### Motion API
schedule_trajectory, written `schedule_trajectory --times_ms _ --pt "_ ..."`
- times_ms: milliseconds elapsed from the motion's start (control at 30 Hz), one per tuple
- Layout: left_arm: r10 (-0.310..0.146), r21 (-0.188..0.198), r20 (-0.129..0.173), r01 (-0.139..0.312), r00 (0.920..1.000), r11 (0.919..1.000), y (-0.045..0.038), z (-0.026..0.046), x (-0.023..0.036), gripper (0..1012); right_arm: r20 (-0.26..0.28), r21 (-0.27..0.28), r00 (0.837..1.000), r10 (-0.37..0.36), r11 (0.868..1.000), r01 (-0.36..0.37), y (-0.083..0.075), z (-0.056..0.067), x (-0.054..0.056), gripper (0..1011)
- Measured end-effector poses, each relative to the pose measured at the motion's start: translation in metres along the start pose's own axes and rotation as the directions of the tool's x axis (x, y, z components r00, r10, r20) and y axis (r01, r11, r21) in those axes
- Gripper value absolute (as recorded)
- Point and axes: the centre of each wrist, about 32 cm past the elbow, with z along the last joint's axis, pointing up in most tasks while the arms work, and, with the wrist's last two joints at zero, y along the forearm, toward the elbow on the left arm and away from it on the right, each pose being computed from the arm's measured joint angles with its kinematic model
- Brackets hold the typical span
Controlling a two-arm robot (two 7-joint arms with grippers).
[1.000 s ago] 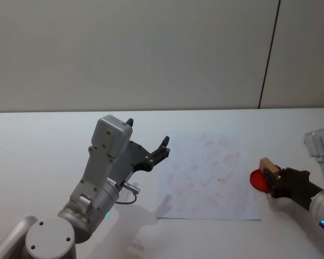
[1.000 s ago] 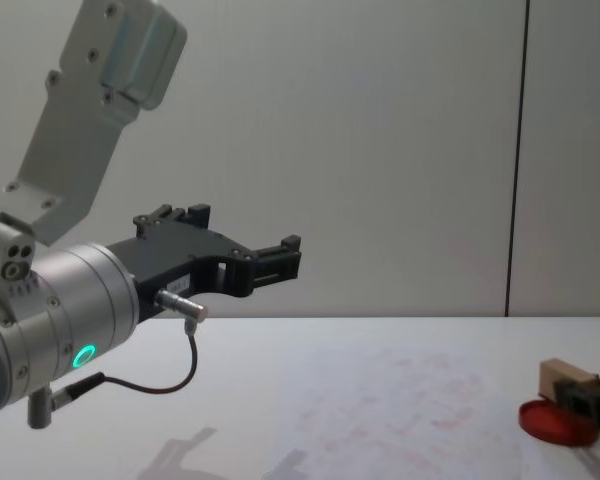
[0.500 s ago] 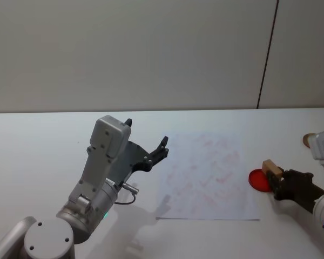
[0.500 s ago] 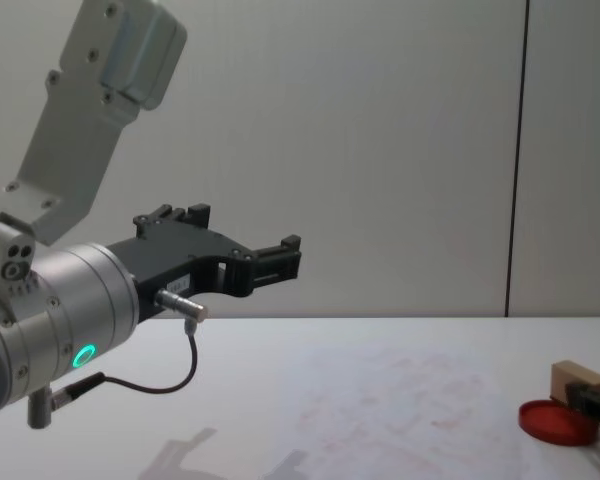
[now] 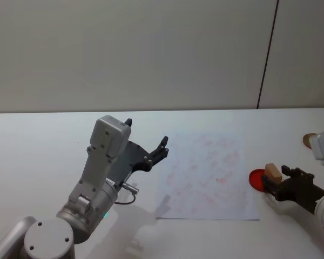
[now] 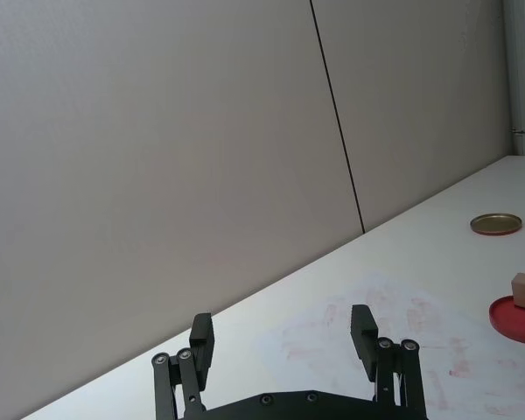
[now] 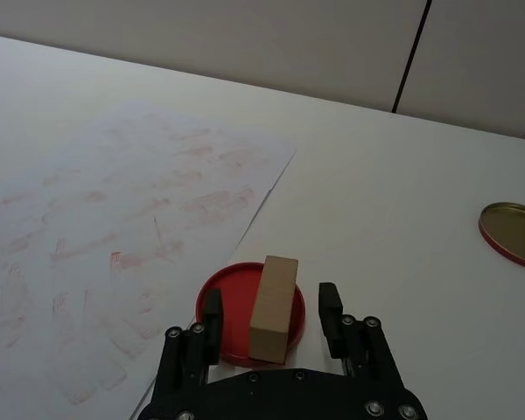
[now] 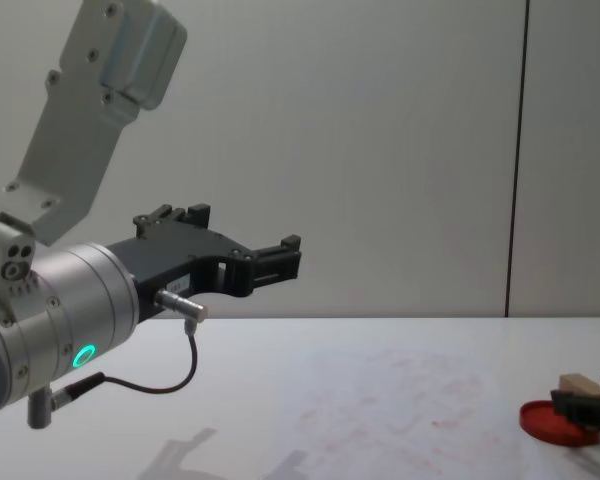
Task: Use the one hand to pick up the stamp and affix it onto the A4 paper.
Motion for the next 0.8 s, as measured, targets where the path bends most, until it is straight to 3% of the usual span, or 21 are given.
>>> schedule_trajectory --times_ms 67,167,433,800 --pt "0.000 0.000 0.000 0.000 1.0000 1.0000 0.0000 0.0000 0.0000 993 -0.001 0.001 1.000 0.001 1.000 -0.001 0.000 0.000 0.000 652" --pt "0.000 0.000 0.000 0.000 1.0000 1.0000 0.0000 0.0000 0.0000 993 -0.003 0.008 1.000 0.003 1.000 -0.003 -0.001 0.001 0.000 790" --pt "0.000 0.000 0.000 0.000 1.0000 1.0000 0.0000 0.0000 0.0000 993 0.003 0.059 1.000 0.000 0.998 -0.001 -0.005 0.007 0.000 994" --pt "0.000 0.000 0.000 0.000 1.0000 1.0000 0.0000 0.0000 0.0000 993 0.026 0.158 0.999 -0.021 0.987 0.017 -0.013 0.024 -0.005 1001"
